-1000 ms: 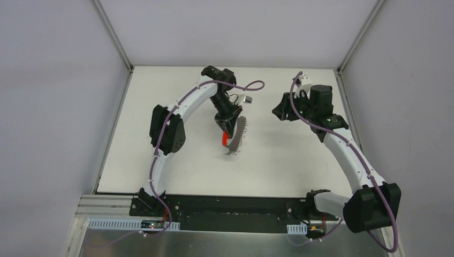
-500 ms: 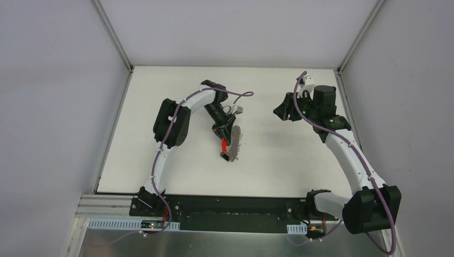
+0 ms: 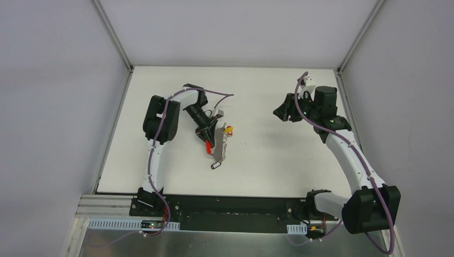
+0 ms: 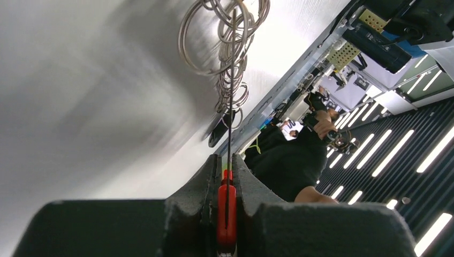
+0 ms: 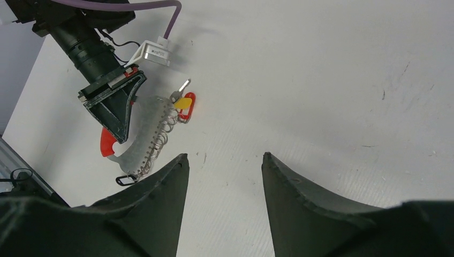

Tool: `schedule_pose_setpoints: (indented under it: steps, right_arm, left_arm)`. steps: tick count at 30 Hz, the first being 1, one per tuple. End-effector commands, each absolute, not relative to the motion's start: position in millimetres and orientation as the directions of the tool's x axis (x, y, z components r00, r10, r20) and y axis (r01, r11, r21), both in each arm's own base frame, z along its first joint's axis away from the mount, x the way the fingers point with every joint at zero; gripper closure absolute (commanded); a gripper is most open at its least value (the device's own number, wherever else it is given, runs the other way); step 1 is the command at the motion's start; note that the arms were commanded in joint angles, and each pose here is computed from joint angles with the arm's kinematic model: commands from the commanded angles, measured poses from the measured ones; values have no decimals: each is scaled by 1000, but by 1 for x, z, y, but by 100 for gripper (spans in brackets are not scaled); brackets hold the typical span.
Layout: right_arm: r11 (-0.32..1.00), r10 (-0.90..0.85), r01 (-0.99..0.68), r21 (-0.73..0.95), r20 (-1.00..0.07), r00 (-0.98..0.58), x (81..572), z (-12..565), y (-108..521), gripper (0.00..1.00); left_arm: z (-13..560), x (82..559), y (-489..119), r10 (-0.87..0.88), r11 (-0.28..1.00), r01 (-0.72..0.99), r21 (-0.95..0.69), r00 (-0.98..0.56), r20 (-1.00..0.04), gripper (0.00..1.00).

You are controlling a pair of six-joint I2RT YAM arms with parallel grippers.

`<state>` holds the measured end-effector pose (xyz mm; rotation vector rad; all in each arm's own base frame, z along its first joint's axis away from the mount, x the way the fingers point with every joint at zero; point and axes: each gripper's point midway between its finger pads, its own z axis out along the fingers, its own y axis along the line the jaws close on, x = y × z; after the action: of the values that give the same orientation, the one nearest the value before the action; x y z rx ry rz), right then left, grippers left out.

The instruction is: Put the keys on the keyring

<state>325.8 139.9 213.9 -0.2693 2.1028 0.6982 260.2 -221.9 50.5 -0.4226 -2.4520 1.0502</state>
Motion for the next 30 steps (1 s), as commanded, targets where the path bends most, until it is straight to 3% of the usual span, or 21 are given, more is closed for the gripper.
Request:
schedule_pose_setpoints:
  steps: [1, 9, 21, 30]
  right_arm:
    - [802, 85, -446, 397, -816, -572, 329, 222, 143, 44]
    - [800, 86, -445, 403, -811, -579, 330, 219, 142, 44]
    - [792, 83, -449, 414, -802, -591, 332, 217, 144, 43]
    - [787, 83, -455, 416, -803, -590, 331, 219, 145, 43]
  left_arm:
    - [72, 262, -201, 452, 650, 170, -740, -870, 197, 100]
    - [72, 267, -176, 391, 670, 125, -731, -897, 205, 100]
    - [57, 266, -151, 364, 725, 114, -679, -900, 237, 84]
    - [59, 271, -134, 364, 770, 175, -614, -910, 198, 57]
